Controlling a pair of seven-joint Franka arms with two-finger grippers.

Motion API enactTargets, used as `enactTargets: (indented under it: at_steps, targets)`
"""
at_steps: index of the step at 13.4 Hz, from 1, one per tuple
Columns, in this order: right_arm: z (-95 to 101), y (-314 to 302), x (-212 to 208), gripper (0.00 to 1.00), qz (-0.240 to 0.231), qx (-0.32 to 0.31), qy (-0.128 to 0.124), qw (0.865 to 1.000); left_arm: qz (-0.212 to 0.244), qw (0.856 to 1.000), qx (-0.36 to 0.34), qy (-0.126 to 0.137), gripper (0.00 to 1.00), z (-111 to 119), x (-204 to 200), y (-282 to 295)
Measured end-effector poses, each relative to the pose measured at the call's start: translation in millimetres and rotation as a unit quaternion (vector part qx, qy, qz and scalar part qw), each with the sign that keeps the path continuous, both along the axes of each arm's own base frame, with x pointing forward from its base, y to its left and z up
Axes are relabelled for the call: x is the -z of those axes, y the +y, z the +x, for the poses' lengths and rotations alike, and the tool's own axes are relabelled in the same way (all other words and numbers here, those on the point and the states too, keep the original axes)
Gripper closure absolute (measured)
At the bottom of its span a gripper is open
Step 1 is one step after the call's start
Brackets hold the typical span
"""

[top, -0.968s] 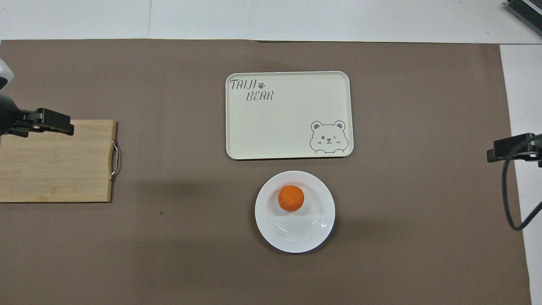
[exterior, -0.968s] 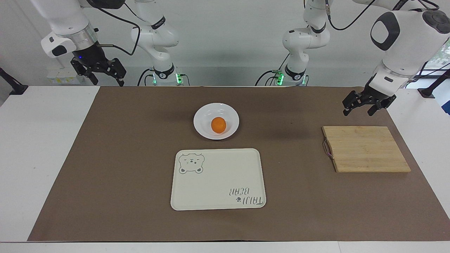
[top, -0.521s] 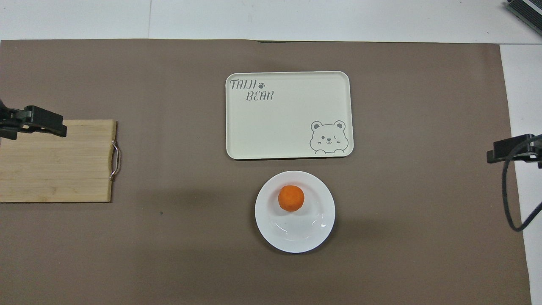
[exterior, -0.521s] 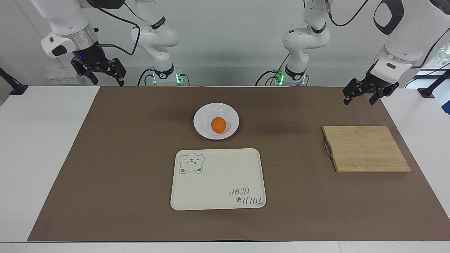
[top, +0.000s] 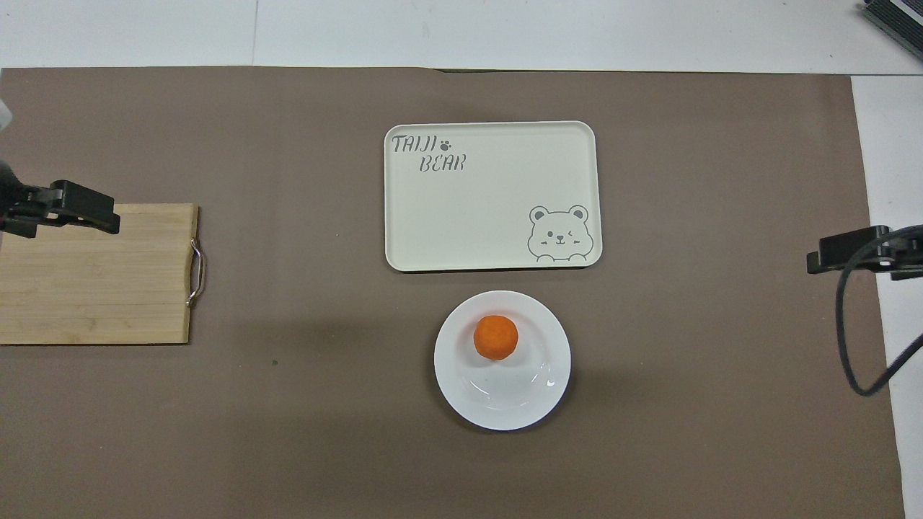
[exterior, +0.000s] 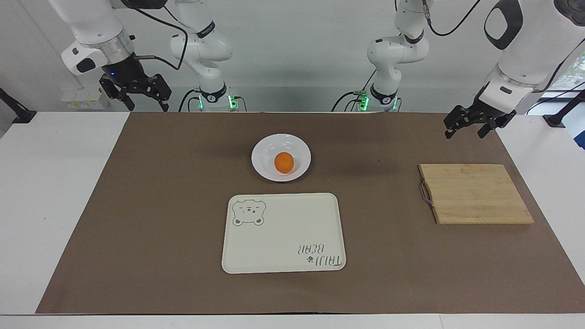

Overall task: Place orange and plate with both arms
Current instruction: 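Reach the right gripper toward the rim of the white plate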

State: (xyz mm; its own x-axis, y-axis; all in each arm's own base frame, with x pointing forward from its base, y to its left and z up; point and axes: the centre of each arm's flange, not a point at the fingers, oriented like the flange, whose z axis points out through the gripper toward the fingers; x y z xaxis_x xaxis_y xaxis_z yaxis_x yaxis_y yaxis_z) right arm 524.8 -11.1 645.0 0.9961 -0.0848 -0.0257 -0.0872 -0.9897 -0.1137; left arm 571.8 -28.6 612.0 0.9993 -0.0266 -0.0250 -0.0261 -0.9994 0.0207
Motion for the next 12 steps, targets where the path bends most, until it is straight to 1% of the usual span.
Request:
enactTargets:
  at_steps: [1, 3, 5, 6, 8, 10, 12]
  targets:
    - [1.7, 5.1, 6.0, 0.0, 0.023, 0.0, 0.001, 1.0, 0.003, 1.0, 0.003, -0.002, 0.0, 0.2, -0.5, -3.1]
    - [7.7, 14.2, 32.2, 0.0, 0.075, 0.008, 0.008, 0.997, 0.007, 1.0, 0.008, -0.005, 0.0, -0.9, -2.4, -7.6]
    - [10.3, 20.5, 62.6, 0.0, 0.128, 0.021, 0.027, 0.991, 0.008, 1.0, 0.013, -0.009, 0.0, -2.2, -5.8, -7.9]
    - [11.7, 24.0, 78.8, 0.0, 0.153, 0.032, 0.032, 0.987, 0.008, 1.0, 0.016, -0.01, 0.0, -2.5, -6.8, -7.9]
    - [13.7, 31.2, 116.7, 0.0, 0.206, 0.043, 0.029, 0.977, 0.008, 1.0, 0.018, -0.012, 0.0, -2.3, -7.2, -7.5]
    - [9.4, 34.7, 166.6, 0.0, 0.258, 0.02, 0.021, 0.966, 0.008, 1.0, 0.015, -0.012, 0.0, -2.1, -7.2, -4.9]
    - [2.1, 34.8, 210.2, 0.0, 0.294, 0.007, 0.02, 0.956, 0.008, 1.0, 0.011, -0.012, 0.0, -1.9, -7.2, -0.5]
